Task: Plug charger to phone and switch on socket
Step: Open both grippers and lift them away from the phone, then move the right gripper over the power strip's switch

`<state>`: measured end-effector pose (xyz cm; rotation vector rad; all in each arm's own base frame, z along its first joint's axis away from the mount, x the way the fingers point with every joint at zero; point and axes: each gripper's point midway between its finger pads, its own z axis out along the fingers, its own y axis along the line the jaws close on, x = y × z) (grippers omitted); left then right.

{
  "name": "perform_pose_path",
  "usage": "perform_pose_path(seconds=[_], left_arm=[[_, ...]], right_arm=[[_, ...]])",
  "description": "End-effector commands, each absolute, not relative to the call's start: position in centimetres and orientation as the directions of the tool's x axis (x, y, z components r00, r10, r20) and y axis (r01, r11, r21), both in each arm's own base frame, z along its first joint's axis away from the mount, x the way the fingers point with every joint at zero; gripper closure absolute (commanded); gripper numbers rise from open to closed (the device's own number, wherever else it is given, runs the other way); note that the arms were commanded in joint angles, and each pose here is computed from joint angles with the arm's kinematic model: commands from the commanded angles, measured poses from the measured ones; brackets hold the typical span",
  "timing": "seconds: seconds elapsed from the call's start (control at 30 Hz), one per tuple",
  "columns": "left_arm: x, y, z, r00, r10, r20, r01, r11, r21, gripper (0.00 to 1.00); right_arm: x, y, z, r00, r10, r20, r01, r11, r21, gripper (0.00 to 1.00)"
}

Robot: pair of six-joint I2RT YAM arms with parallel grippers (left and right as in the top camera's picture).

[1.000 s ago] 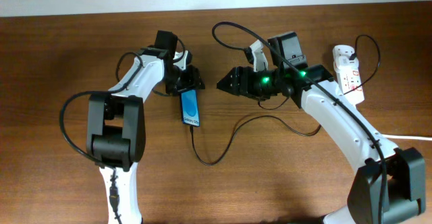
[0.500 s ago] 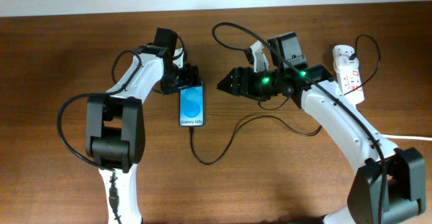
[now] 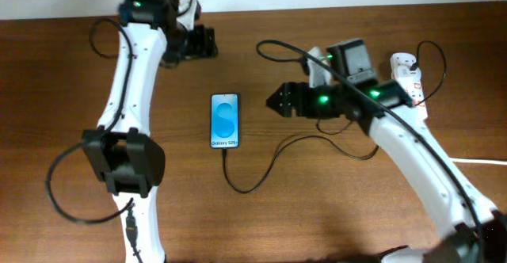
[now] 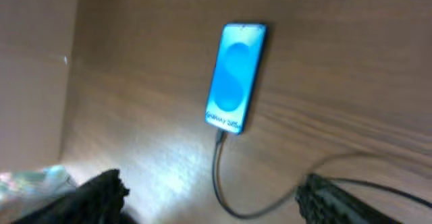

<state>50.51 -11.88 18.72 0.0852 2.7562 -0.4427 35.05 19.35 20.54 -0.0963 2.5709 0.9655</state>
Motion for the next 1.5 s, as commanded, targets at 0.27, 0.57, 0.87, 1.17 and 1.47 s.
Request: perform_pose_path(seconds=[0.27,0.57,0.87,1.17,1.47], left_arm=[[49.2,-13.0,30.8,-0.812,0.071,-0.58,0.298,0.904,-0.306,0.19],[49.1,-13.0,30.5,-0.817,0.072,-0.572,0.294,0.905,-0.307,0.01],[49.1,-13.0,30.5,-0.817,0.072,-0.572,0.294,0.905,-0.307,0.01],[49.1,-13.0,30.5,-0.817,0.072,-0.572,0.294,0.905,-0.307,0.01],[49.1,-13.0,30.5,-0.817,0.072,-0.572,0.294,0.905,-0.307,0.01]], right_arm=[[33.2,-0.6,23.8,-0.809,0.375,-0.453,0.123,0.861,0.494,0.02],[30.6,-12.8,24.4,-0.633,0.601,-0.488,0.389,0.792,0.47,0.02],[30.5,-22.8,32.4,-0.322,0.677,-0.661,0.491,0.717,0.495,0.02],[35.4,-28.9,19.3,-0.41,0.79,-0.455,0.57,0.612,0.549,0.02],[40.9,-27.4,11.6,-0.552,0.704,-0.447,0.523,0.71,0.471,0.02]])
